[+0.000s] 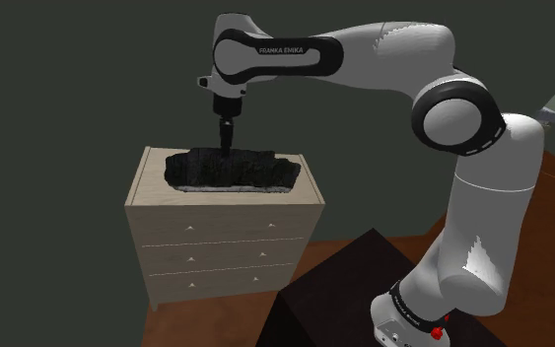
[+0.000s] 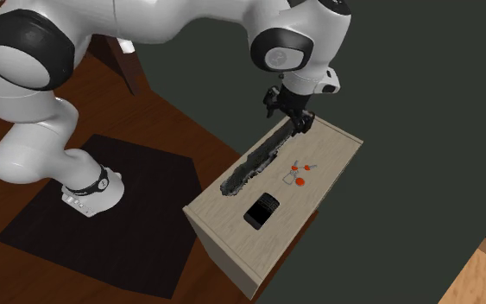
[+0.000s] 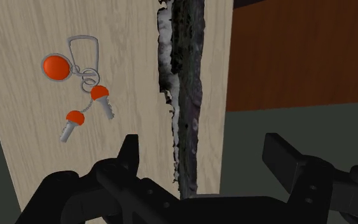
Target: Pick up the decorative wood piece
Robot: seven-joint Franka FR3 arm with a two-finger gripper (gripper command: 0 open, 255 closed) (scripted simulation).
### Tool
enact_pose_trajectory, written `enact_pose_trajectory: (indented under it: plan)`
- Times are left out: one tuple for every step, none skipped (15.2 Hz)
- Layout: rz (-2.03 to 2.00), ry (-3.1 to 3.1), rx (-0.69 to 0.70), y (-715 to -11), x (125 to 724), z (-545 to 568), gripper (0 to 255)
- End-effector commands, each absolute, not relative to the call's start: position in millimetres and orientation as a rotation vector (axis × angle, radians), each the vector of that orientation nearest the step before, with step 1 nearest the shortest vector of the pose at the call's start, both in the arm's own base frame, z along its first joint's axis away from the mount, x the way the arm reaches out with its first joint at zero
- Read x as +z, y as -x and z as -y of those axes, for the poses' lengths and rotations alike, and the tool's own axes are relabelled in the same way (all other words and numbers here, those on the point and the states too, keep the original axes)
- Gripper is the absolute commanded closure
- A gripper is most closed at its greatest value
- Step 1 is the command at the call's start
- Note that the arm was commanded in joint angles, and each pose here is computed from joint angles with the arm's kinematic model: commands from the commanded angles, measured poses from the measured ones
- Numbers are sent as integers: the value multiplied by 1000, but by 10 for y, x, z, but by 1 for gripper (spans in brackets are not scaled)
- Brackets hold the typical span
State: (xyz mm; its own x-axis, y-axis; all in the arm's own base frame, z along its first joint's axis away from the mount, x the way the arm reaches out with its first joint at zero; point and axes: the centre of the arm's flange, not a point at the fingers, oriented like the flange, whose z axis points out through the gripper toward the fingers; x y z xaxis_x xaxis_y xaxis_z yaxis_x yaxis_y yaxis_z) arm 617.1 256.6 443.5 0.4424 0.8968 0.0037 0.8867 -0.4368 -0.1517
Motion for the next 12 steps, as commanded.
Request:
enact_pose_trajectory:
  plan:
    - [1597, 2549, 115, -6184, 4341, -2573, 0]
    - [1597, 2549, 115, -6185, 4288, -2573, 0]
    - [1597, 2549, 115, -6184, 4235, -2573, 0]
    - [1597, 2549, 115, -6185, 4183, -2573, 0]
    - [1597, 2549, 115, -6185, 4130, -2573, 0]
    - [1597, 2549, 115, -6184, 4099, -2573, 0]
    - [1597, 2549, 115, -6185, 4099, -2573, 0]
    - [1597, 2549, 115, -6184, 4099, -2573, 255]
    - [1597, 2549, 115, -6184, 4101, -2573, 255]
    - [1597, 2549, 115, -6185, 4101, -2572, 255]
    - [1597, 2549, 115, -6185, 4102, -2572, 255]
    - [1597, 2549, 115, -6185, 4101, -2572, 255]
